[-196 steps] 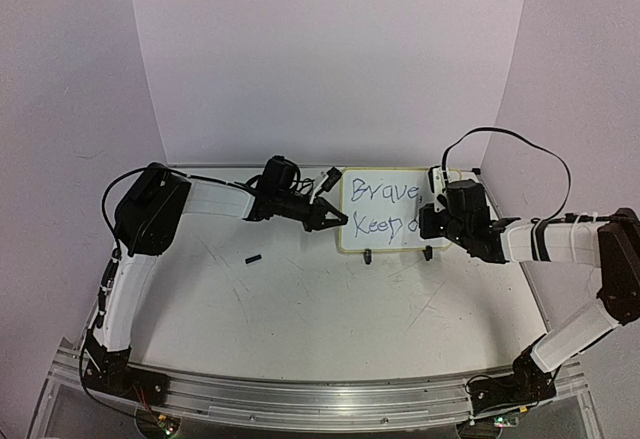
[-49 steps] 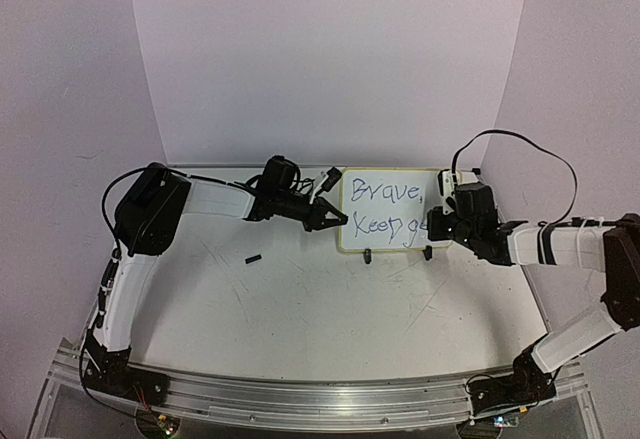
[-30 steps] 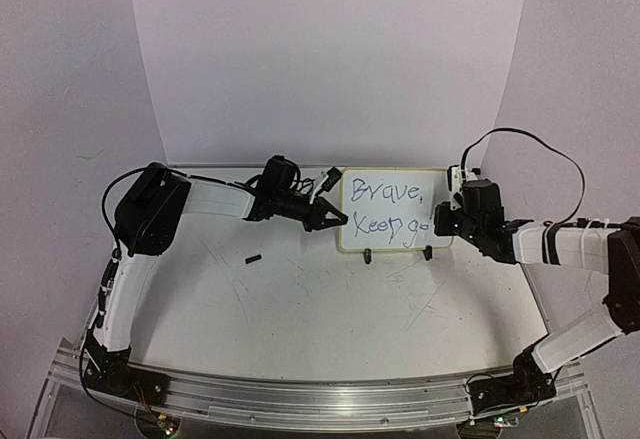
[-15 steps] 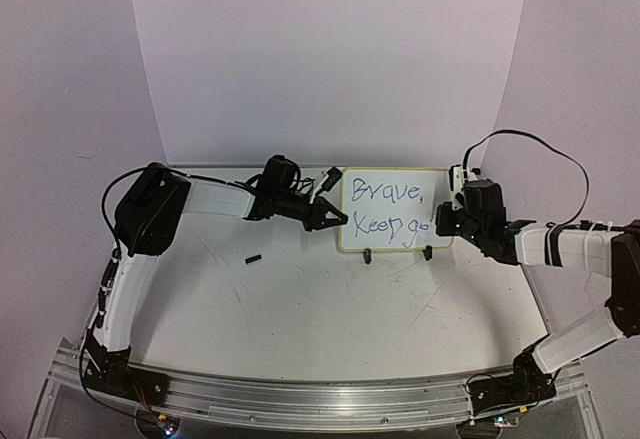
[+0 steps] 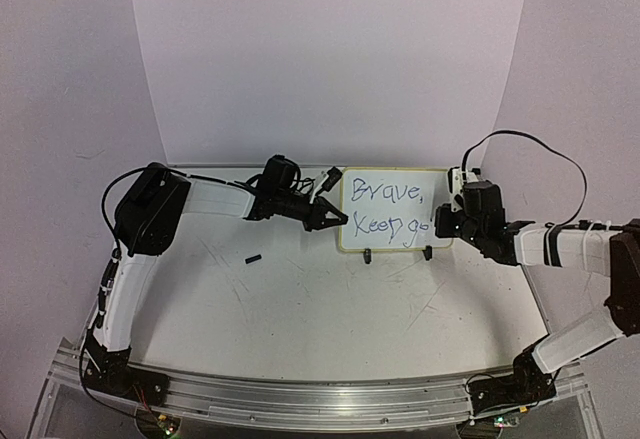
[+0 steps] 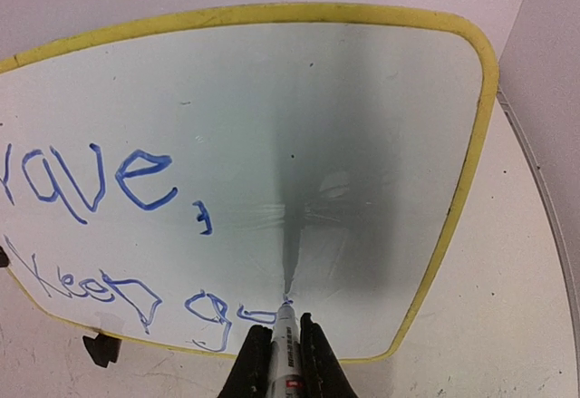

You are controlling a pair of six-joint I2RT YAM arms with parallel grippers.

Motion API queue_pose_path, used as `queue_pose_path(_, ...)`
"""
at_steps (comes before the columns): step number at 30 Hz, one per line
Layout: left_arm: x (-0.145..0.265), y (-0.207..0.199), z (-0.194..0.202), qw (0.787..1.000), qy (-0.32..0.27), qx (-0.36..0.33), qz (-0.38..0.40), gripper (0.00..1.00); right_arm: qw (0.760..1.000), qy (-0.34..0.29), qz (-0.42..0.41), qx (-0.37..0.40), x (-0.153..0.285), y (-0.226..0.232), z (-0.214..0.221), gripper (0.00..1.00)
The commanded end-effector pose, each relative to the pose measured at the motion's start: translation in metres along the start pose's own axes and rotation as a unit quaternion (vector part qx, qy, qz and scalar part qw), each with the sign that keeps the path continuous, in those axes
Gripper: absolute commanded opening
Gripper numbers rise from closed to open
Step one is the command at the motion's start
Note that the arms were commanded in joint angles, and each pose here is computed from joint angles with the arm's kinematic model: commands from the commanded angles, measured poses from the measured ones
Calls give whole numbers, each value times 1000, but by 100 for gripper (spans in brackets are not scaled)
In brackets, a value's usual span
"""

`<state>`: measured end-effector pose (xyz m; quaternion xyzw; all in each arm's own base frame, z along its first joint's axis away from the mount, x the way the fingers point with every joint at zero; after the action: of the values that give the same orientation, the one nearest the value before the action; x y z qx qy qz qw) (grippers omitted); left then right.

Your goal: Write a sentence on the whiteboard

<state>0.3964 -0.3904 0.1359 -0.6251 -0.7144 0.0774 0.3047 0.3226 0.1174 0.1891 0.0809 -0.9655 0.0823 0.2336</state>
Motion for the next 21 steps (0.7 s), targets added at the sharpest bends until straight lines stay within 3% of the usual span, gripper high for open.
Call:
queue_pose_path(1,-1,36,37,993,54,33,-97,0,1000,7,-2,-7,-5,1,3,0)
queue_pose_path(21,-1,36,38,993,55,33,-97,0,1000,26,5,-8,-15,3,14,0)
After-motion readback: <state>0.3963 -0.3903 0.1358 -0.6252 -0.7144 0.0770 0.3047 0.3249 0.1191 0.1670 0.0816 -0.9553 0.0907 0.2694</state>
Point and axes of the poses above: each gripper's point midway between its finger pads, its own x axis back along the fingers, its own y axis along the line the jaws close on, z = x × y, the point moved 8 cm from there along x, back along the fingers, and after that the axes turned 12 degrees about x, right-handed, at the moved point
